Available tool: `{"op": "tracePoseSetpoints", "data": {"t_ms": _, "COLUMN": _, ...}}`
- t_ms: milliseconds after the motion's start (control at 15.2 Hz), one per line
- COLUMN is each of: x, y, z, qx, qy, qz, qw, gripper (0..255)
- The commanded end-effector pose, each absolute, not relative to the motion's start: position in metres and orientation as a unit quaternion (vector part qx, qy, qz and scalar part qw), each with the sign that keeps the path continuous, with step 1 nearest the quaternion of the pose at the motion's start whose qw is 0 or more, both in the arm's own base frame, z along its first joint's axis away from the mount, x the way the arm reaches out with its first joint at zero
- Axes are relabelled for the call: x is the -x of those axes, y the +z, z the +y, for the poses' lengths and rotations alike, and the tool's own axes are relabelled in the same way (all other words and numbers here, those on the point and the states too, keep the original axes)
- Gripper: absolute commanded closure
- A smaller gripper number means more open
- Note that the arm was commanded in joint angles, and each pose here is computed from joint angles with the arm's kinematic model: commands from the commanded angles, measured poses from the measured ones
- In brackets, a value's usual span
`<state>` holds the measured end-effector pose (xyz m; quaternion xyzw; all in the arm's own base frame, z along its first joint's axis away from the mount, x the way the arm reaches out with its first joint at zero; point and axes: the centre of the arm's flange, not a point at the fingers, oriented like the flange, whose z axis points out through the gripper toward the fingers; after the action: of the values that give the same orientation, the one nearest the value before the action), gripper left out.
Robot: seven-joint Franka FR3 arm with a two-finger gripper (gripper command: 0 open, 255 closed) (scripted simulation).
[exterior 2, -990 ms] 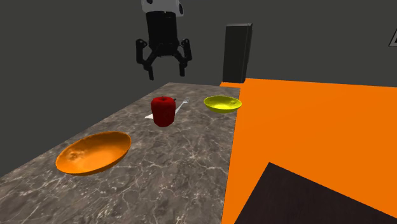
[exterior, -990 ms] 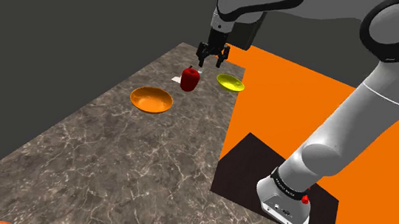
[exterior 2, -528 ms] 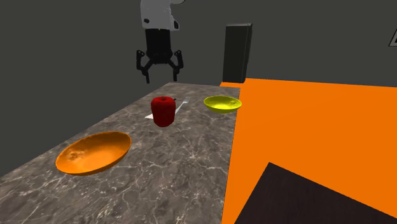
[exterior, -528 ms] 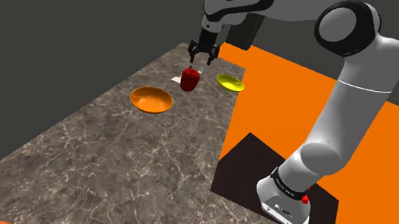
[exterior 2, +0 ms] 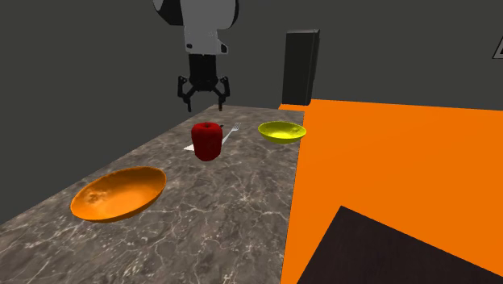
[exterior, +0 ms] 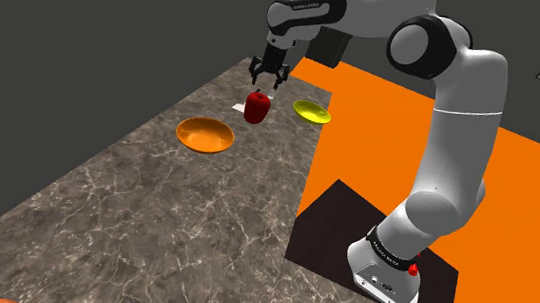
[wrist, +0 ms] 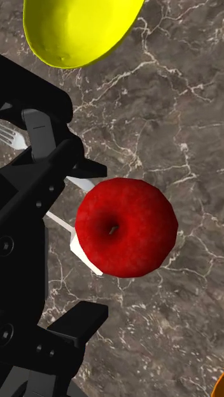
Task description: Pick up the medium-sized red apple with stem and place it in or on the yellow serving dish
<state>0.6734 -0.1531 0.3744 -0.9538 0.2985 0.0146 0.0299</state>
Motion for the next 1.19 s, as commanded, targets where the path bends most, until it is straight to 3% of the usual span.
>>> {"op": "tracePoseSetpoints", "data": {"t_ms": 0, "x": -0.674, "y": 0.364, "z": -0.154, "qx": 0.954, "qy": 0.014, "qz": 0.299, "qw": 0.03, "gripper": 0}}
{"op": "tracePoseSetpoints", "data": {"t_ms": 726, "x": -0.674, "y": 0.345, "z": -0.152, "qx": 0.954, "qy": 0.014, "qz": 0.299, "qw": 0.03, "gripper": 0}}
{"op": "tracePoseSetpoints", "data": {"t_ms": 792, "x": -0.674, "y": 0.345, "z": -0.152, "qx": 0.954, "qy": 0.014, "qz": 0.299, "qw": 0.03, "gripper": 255}}
{"op": "tracePoseSetpoints", "data": {"t_ms": 1122, "x": -0.674, "y": 0.345, "z": -0.152, "qx": 0.954, "qy": 0.014, "qz": 0.299, "qw": 0.03, "gripper": 255}}
